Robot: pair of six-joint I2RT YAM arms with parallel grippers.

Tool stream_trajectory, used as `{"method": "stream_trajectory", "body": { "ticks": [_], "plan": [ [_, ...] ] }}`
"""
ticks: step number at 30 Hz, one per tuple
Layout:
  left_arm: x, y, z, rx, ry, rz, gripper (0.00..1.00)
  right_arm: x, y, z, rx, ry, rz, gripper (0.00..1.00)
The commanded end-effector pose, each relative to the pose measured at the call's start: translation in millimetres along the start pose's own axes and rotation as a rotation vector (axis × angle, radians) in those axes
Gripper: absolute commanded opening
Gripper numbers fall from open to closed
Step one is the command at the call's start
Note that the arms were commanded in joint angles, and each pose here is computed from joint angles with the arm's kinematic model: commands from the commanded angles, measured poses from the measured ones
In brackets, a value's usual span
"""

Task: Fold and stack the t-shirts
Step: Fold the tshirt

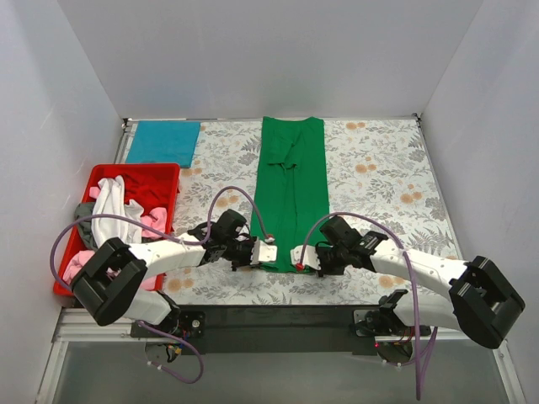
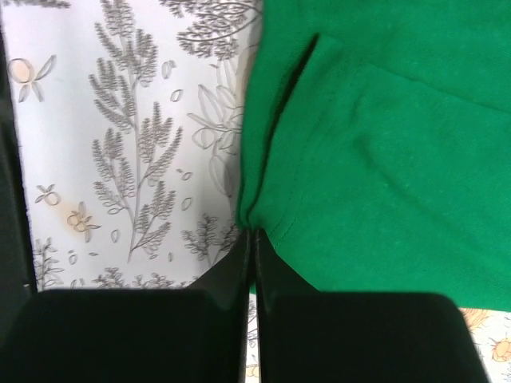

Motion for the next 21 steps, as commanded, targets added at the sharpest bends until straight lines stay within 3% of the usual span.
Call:
{"method": "stream_trajectory", "body": {
  "ticks": [1,6,11,21],
  "plan": [
    [3,-11,-21,0.023,-0.06,0.065,0.0,2,-5,19,0.005,0.066,0.018,0.01],
    [20,20,-31,-0.04,-0.091,-0.026,0.0,22,22,18,0.063,0.01,-0.101,0.01],
    [33,27,-27,-0.055,-0.041,-0.028,0.0,37,32,11,0.079,-0.062,-0.137,0.01],
    [56,41,51,-0.052,0.14,-0.09,0.0,56,37,-33,0.086,-0.193,-0.181,0.01]
  ]
}}
Point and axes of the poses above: each gripper's point midway between its finger pads, its own x axis back along the fingers, its own z axis along the line the jaws close on, y = z × x, the point moved 7 cm from there along x, back along the fingers, and after that the axes turned 2 degrees about -x, right-handed, at the moved point
